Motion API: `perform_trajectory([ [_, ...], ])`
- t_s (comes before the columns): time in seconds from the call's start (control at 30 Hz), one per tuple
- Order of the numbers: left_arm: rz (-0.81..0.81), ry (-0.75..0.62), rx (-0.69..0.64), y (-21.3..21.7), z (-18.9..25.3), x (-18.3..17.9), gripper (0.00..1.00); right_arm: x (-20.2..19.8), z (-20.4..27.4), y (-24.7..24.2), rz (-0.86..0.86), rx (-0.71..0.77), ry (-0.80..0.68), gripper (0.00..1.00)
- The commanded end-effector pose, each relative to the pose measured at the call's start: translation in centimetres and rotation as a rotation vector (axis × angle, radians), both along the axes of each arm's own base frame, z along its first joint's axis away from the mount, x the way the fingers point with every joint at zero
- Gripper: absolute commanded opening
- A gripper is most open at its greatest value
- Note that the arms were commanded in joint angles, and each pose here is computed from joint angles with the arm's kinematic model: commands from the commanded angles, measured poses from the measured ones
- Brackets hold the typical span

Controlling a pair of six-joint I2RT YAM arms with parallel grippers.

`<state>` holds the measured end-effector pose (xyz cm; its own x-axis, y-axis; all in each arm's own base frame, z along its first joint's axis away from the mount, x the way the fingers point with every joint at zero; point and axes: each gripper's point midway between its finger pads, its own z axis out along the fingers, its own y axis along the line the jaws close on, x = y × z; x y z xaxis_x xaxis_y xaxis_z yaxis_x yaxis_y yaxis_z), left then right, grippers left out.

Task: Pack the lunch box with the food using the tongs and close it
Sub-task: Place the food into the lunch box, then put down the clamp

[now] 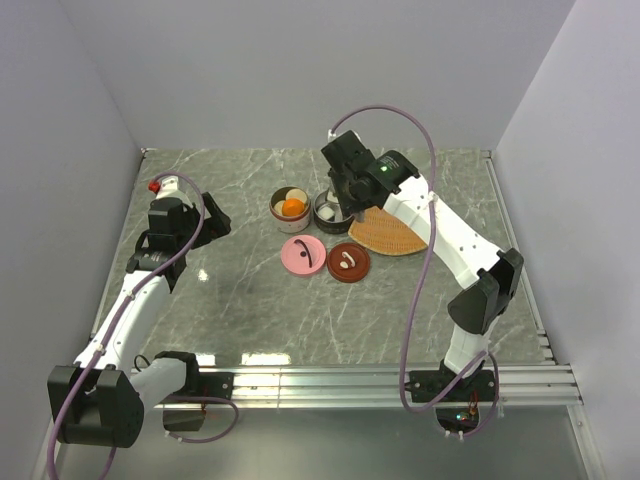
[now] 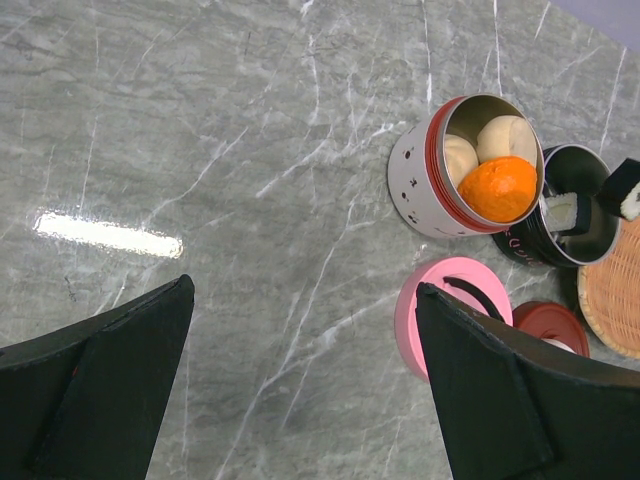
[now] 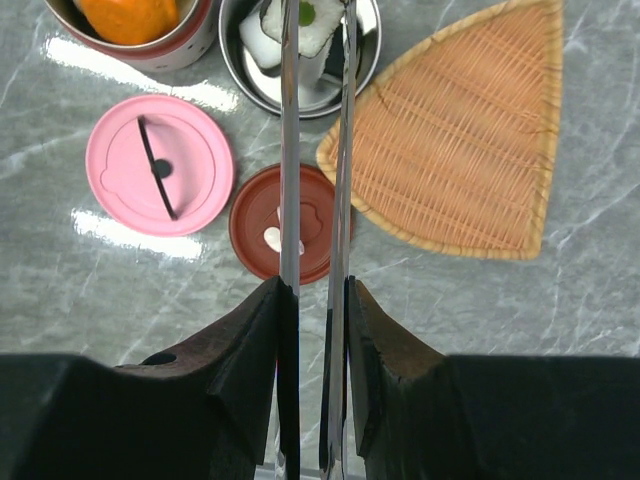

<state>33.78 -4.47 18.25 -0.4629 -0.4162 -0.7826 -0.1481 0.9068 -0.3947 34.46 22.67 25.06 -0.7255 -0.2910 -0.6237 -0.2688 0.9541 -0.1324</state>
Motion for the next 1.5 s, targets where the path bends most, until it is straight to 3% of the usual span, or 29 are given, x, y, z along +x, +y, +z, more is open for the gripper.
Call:
perform_trajectory([
  [0.0, 0.001, -0.059, 0.001, 0.2, 1.5, 0.4, 0.99, 0.4, 1.1, 0.9, 0.011, 0.034, -0.029, 0.23],
  [0.13, 0.001, -0.058, 0.001, 0.2, 1.4, 0.4, 1.0, 0.3, 0.4, 0.9, 0.013, 0.023, -0.013, 0.26],
  [0.37, 0.002, -0.058, 0.001, 0.3, 1.4, 0.4, 0.99, 0.4, -0.1, 1.2, 0.012, 0.024, -0.003, 0.43],
  [0.8, 0.002, -0.055, 0.002, 0.3, 1.4, 0.4, 0.99, 0.8, 1.0, -0.1, -0.025, 0.002, -0.049, 0.47],
  [1.23, 0.004, -0.045, 0.002, 0.3, 1.1, 0.4, 1.0, 2.0, 2.4, -10.7, -0.226, -0.028, -0.102, 0.47],
  [1.47, 0.003, -0.041, 0.005, 0.3, 1.1, 0.5, 0.99, 2.3, 0.3, -16.7, -0.319, -0.111, -0.07, 0.47],
])
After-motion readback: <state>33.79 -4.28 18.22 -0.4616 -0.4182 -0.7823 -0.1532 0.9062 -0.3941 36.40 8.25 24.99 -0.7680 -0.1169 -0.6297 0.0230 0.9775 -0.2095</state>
